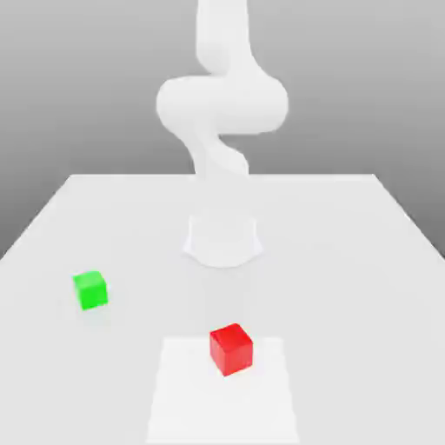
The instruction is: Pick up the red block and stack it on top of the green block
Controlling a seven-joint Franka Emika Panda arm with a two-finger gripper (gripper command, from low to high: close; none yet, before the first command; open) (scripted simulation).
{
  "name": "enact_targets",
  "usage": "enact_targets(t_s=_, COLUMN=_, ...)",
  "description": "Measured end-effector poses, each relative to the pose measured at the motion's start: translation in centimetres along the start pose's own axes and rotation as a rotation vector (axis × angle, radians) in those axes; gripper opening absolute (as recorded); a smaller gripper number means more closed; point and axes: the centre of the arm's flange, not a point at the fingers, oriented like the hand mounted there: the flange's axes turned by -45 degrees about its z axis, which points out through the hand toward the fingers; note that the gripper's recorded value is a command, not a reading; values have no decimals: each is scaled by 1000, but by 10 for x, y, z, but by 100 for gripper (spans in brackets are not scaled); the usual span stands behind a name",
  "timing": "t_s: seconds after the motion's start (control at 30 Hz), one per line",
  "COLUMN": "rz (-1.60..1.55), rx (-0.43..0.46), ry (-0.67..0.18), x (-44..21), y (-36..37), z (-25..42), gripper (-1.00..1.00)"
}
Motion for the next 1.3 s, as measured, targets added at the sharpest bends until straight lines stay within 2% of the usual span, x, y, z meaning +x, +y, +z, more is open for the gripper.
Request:
enact_targets(t_s=0.3, rz=-191, rx=75, ry=-331, x=-107, y=-7, z=204, gripper=0)
enact_targets(t_s=0.6, rz=-418, rx=161, ry=-682, x=-301, y=-18, z=327, gripper=0)
enact_targets(t_s=0.8, rz=-434, rx=167, ry=-706, x=-347, y=-19, z=368, gripper=0)
enact_targets(t_s=0.83, rz=-434, rx=168, ry=-706, x=-353, y=-19, z=373, gripper=-100)
enact_targets(t_s=1.07, rz=-434, rx=168, ry=-707, x=-354, y=-19, z=374, gripper=-100)
enact_targets(t_s=1.3, rz=-433, rx=169, ry=-707, x=-317, y=-18, z=332, gripper=-100)
